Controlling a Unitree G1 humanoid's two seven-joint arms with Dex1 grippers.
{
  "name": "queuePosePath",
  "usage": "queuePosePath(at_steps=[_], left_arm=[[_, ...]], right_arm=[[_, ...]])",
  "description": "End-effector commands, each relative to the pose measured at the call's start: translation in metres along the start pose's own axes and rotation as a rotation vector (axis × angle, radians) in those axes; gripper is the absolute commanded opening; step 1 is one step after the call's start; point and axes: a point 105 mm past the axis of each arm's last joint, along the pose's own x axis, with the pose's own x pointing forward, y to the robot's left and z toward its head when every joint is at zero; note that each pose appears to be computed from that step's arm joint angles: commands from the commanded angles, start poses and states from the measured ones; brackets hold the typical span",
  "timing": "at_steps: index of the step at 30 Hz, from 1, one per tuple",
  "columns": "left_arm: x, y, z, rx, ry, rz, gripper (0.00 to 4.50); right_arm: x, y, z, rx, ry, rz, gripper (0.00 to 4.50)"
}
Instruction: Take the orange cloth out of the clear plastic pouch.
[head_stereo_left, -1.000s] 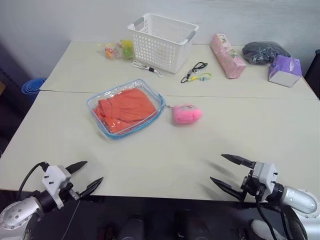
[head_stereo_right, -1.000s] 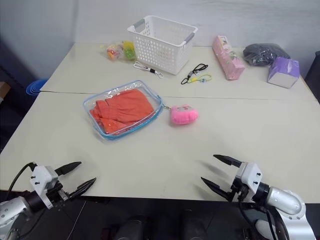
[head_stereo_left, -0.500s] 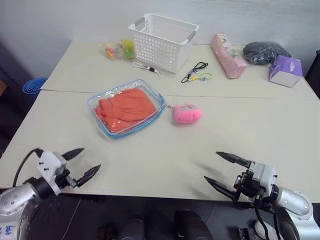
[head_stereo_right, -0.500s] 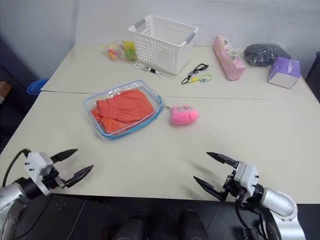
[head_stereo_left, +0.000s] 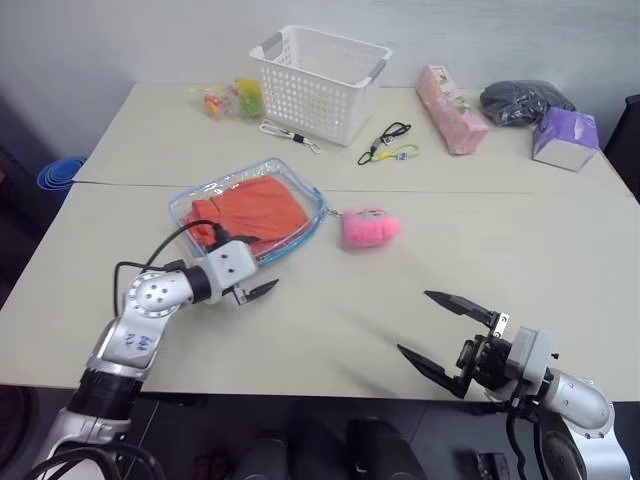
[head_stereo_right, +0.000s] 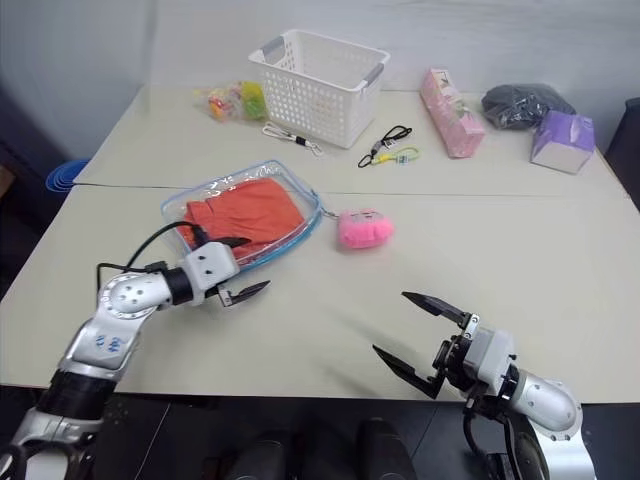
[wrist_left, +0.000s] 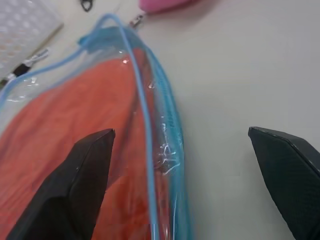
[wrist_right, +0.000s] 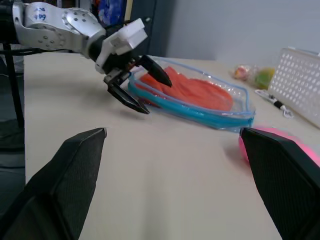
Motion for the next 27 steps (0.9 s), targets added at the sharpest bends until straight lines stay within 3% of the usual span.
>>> queuePosePath(at_steps=[1,5,8,15,21,24,27], left_arm=[[0.005,0.017,0.004,0.034,0.009,0.067,4.5],[0.004,0.021,-0.007,-0.008,0.079,0.106,4.5],[0.006,0.021,-0.015,-0.096,0.111,0.103,3.91],[0.014,0.024,-0.02,-0.15,0.105,0.053,1.82],[0.026,0.023,-0.002,-0.106,-0.06,-0.066,0.19],[0.04,0.01,0.019,-0.037,-0.166,-0.145,0.07],[0.052,-0.027,0.047,0.056,-0.3,-0.326,0.07]], right_arm=[[-0.002,0.002,0.01,-0.019,-0.02,-0.014,4.48],[-0.009,0.002,0.006,-0.016,-0.007,-0.056,4.48],[-0.013,0.003,0.003,-0.012,-0.002,-0.083,4.5],[-0.022,0.003,-0.006,-0.015,0.017,-0.116,4.5],[-0.035,-0.004,-0.008,-0.049,0.054,-0.141,4.5],[-0.044,-0.007,-0.006,-0.063,0.08,-0.163,4.5],[-0.056,-0.008,-0.004,-0.069,0.115,-0.192,4.5]])
